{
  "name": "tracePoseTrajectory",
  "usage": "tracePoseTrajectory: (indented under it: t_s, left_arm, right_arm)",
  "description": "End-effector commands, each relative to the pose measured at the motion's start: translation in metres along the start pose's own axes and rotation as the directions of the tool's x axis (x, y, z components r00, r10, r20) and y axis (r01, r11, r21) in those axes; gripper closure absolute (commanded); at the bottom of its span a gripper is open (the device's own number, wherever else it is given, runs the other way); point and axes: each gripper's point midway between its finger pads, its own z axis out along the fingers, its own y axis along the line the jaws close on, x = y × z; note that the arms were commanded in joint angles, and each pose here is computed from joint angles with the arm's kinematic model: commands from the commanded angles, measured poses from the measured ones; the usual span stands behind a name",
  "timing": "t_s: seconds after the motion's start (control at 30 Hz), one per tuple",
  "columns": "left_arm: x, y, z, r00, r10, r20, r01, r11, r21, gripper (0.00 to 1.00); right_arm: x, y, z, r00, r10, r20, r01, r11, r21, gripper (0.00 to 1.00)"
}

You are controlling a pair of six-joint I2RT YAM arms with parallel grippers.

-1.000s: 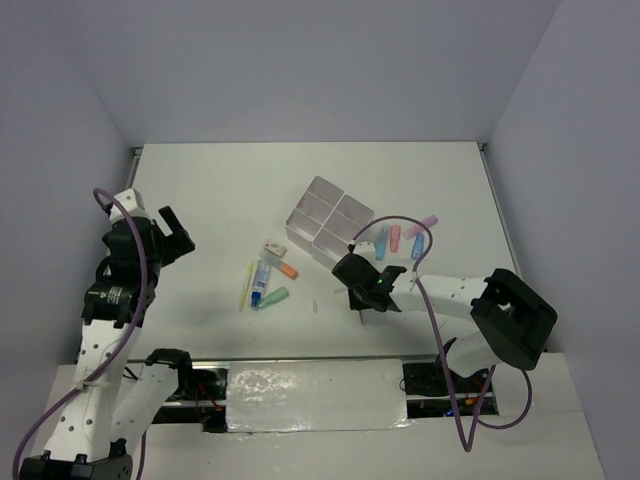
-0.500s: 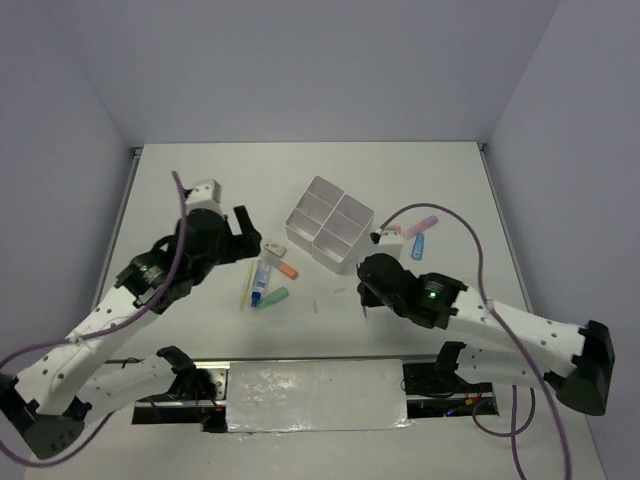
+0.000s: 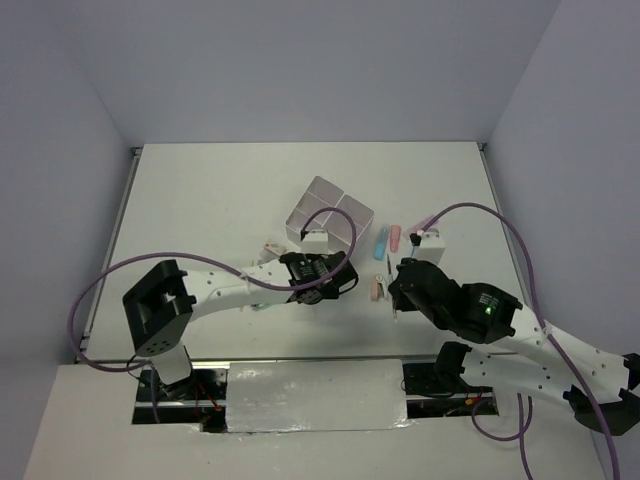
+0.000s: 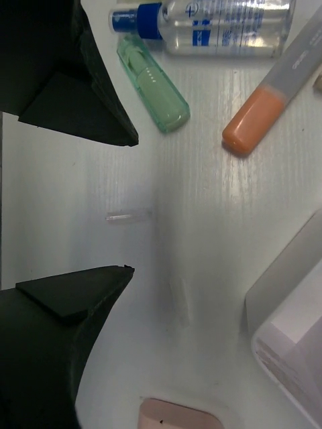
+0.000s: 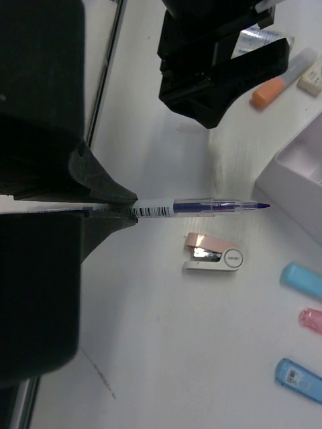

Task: Sort the stationery into containers
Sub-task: Pick up the pen cap from the center of the board.

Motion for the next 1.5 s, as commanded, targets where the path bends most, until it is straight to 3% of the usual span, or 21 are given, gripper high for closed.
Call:
tracePoseTrajectory:
  t_s: [0.0, 0.23, 0.4, 0.5, 0.67, 0.73, 1.03, 1.27, 1.3, 1.47]
  left_arm:
    - [-0.003, -0.021, -0.001, 0.998, -0.061, -0.005, 0.061, 0.998, 0.020, 0.16]
    - [0.029, -0.021, 0.021, 0.995, -0.054, -0.079, 0.053, 0.999, -0.013, 0.19]
    - [0.038, -0.019, 0.028, 0.994, -0.039, -0.101, 0.035, 0.999, -0.037, 0.35]
    - [0.045, -0.014, 0.031, 0.993, -0.030, -0.116, 0.024, 0.998, -0.056, 0.37]
    - [0.056, -0.009, 0.037, 0.991, -0.032, -0.134, 0.024, 0.998, -0.061, 0.49]
    - [0.060, -0.007, 0.039, 0.990, -0.028, -0.141, 0.018, 0.998, -0.066, 0.60]
    - [0.075, -0.002, 0.048, 0.986, -0.017, -0.168, 0.005, 0.998, -0.069, 0.62]
    - [0.087, 0.006, 0.050, 0.980, -0.022, -0.196, 0.010, 0.998, -0.066, 0.88]
    - [0.088, 0.007, 0.050, 0.980, -0.024, -0.197, 0.012, 0.998, -0.062, 1.00]
    - [0.077, 0.008, 0.038, 0.985, -0.033, -0.169, 0.028, 0.999, -0.033, 1.00]
  right_arm:
    - [0.005, -0.018, -0.005, 1.000, 0.000, 0.009, 0.000, 0.999, 0.044, 1.00]
    - [0.010, -0.026, -0.005, 1.000, 0.010, 0.025, -0.011, 0.999, 0.048, 1.00]
    - [0.009, -0.026, -0.007, 0.999, 0.011, 0.031, -0.012, 0.999, 0.032, 1.00]
    - [0.008, -0.025, -0.007, 0.999, 0.017, 0.041, -0.017, 1.000, 0.017, 1.00]
    - [0.010, -0.025, -0.006, 0.999, 0.014, 0.038, -0.014, 1.000, 0.018, 1.00]
    - [0.010, -0.025, -0.006, 0.999, 0.012, 0.035, -0.013, 1.000, 0.019, 1.00]
    - [0.011, -0.024, -0.004, 1.000, 0.004, 0.031, -0.005, 1.000, 0.022, 1.00]
    - [0.010, -0.023, -0.005, 0.999, 0.011, 0.037, -0.011, 1.000, 0.010, 1.00]
    - [0.010, -0.023, -0.005, 0.999, 0.011, 0.040, -0.011, 1.000, 0.006, 1.00]
    - [0.007, -0.015, -0.007, 0.998, 0.019, 0.063, -0.016, 0.998, -0.055, 1.00]
